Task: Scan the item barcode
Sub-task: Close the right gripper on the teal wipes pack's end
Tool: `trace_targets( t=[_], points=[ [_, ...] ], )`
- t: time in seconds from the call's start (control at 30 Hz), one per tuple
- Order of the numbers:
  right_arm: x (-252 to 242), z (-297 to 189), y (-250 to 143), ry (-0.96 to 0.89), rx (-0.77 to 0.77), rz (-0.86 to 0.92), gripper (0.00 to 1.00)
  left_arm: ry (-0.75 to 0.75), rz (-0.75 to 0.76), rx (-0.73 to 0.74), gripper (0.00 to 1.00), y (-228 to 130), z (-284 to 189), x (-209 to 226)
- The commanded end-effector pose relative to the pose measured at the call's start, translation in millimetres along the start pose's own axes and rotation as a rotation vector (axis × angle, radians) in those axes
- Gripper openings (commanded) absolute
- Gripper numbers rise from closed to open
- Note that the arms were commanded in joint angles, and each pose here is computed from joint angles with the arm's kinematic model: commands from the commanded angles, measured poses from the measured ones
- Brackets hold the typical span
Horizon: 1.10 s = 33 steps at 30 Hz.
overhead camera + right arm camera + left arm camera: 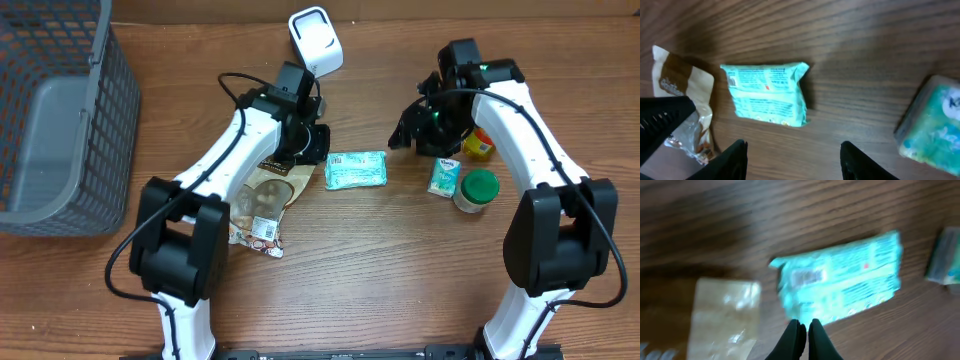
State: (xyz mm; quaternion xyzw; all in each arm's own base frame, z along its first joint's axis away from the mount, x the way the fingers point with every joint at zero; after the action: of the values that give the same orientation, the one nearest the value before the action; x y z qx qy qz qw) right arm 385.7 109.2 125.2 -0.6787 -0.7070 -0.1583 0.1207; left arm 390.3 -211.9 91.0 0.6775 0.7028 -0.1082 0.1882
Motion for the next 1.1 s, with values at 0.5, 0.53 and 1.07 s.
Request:
trace_targets(
  t=[0.5,0.53,1.07],
  points=[
    [0,60,-18,0.216,-0.016,0.002,0.55,0.003,0.026,0.097,0.04,-8,76,13],
    [-2,64,-19,0.216,-0.015,0.013,0.55,-0.003,0.024,0.112,0.04,-10,81,13],
    [7,106,-17,0.435,-0.075,0.069,0.46,0.075,0.022,0.141,0.04,-18,92,29]
  ],
)
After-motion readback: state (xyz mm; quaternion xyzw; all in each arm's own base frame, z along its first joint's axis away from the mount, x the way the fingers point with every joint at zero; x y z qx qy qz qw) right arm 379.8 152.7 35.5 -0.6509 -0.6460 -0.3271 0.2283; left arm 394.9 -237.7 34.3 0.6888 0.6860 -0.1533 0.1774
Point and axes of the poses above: each gripper's point midway between its finger pads, its own z axis out along the fingers, its own x axis along the line the jaws close on, y = z × x, the point moved 3 cm from there along -z, back along the fingers, and after that the axes turned 9 degrees about -z, right-handed, at the moved point
